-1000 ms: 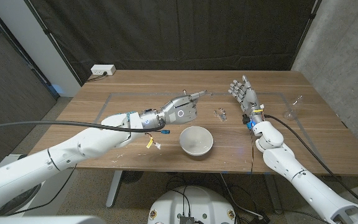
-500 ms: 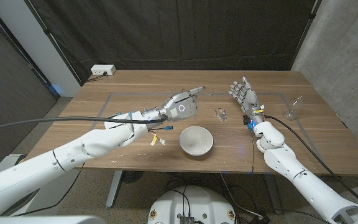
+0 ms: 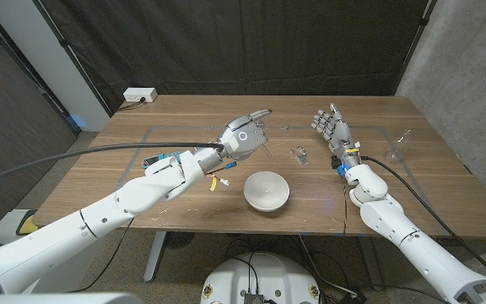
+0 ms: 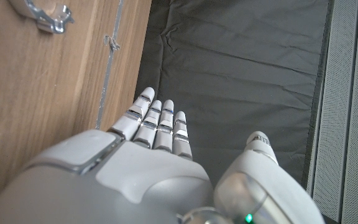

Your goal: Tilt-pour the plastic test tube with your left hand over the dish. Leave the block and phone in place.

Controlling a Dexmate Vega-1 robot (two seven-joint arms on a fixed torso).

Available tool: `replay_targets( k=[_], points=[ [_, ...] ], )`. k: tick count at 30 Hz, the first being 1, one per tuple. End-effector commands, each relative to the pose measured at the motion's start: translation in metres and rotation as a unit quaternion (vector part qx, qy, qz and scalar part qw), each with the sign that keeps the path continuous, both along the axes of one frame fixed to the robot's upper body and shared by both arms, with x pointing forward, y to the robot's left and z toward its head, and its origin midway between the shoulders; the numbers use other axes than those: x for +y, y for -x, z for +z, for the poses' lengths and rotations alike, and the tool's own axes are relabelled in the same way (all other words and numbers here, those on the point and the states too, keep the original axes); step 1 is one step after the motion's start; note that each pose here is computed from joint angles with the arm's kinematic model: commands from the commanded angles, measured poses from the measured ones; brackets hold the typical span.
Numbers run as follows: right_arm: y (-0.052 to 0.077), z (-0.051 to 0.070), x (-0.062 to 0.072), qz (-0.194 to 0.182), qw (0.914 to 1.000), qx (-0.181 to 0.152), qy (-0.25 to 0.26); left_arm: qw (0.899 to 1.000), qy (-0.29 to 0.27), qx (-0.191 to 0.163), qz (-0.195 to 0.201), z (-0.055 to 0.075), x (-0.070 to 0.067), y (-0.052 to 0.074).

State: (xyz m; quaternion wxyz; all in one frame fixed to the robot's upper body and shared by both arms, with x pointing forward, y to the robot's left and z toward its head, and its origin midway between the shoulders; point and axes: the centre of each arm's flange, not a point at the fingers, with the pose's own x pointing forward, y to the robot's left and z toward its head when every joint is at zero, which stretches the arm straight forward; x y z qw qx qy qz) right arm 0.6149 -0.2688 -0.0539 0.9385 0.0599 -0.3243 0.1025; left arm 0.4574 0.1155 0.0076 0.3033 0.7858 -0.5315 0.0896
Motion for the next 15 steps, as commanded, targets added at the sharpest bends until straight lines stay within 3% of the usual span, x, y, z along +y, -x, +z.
replay_targets(
  k=[1,11,15],
  points=[
    [0.0023,0.0008,-0.0043,-0.001,1.0,-0.006,0.001,0.988,0.101,0.116,-0.028,0.0091,0.0031,0.0018],
    [-0.0004,0.0005,-0.0092,0.004,1.0,-0.008,-0.001,0.959,0.195,0.199,-0.054,0.0118,0.0087,0.0005],
    [-0.0021,0.002,-0.0092,0.008,0.9999,-0.009,0.002,0.949,0.227,0.209,-0.063,0.0114,0.0123,-0.0002]
  ],
)
